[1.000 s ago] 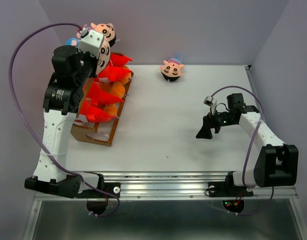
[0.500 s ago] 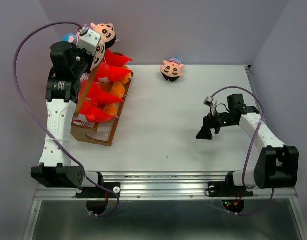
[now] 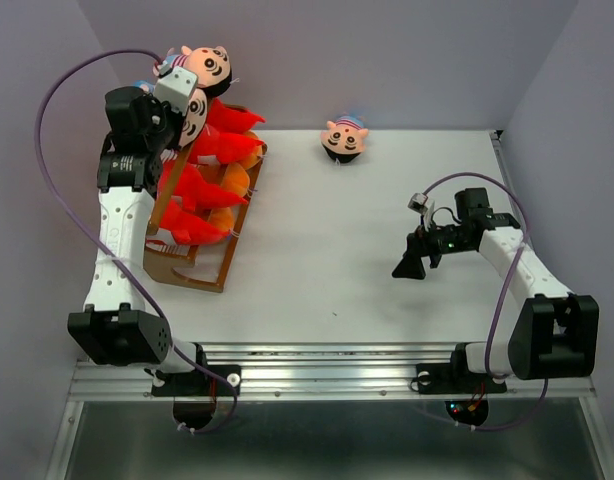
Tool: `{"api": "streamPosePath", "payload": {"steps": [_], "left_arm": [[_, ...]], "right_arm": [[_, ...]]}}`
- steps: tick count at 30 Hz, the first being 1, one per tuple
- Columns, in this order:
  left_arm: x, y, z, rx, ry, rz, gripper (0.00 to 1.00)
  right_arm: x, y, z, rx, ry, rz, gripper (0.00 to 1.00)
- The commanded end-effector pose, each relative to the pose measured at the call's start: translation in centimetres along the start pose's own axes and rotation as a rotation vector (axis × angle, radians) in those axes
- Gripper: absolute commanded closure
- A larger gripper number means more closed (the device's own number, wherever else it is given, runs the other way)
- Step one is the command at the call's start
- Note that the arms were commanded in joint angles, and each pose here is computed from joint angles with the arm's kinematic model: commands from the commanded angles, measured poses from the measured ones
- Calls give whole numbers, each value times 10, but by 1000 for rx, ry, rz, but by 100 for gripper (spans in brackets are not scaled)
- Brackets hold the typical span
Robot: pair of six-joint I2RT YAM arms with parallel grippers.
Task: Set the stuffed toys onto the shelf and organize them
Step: Place the stuffed toy onto shelf
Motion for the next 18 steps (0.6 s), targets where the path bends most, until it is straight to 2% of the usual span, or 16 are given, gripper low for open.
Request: {"api": "streamPosePath", "payload": {"steps": [1, 7, 12, 13, 18], "left_arm": [[9, 4, -18, -89, -9, -16, 100], [8, 15, -14, -73, -28, 2, 95], [7, 20, -13, -70, -38, 3, 79], [7, 20, -13, -69, -42, 1, 73], [8, 21, -12, -65, -52, -6, 60]], "right_arm": [[3, -3, -5, -38, -59, 2, 0], [2, -5, -6, -44, -60, 11, 0], [2, -5, -6, -44, -60, 11, 0], [2, -5, -5, -43, -58, 11, 0], [2, -5, -5, -43, -57, 11, 0]]}}
Point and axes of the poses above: each gripper's point midway between its finger pads, its own y axis out along the fingers, its own x axis along the line the jaws close on, z = x × y, the point moved 8 cm from there along -y, back along the fingers, and after that the axes turned 2 degrees about y, right-handed, at the moved point
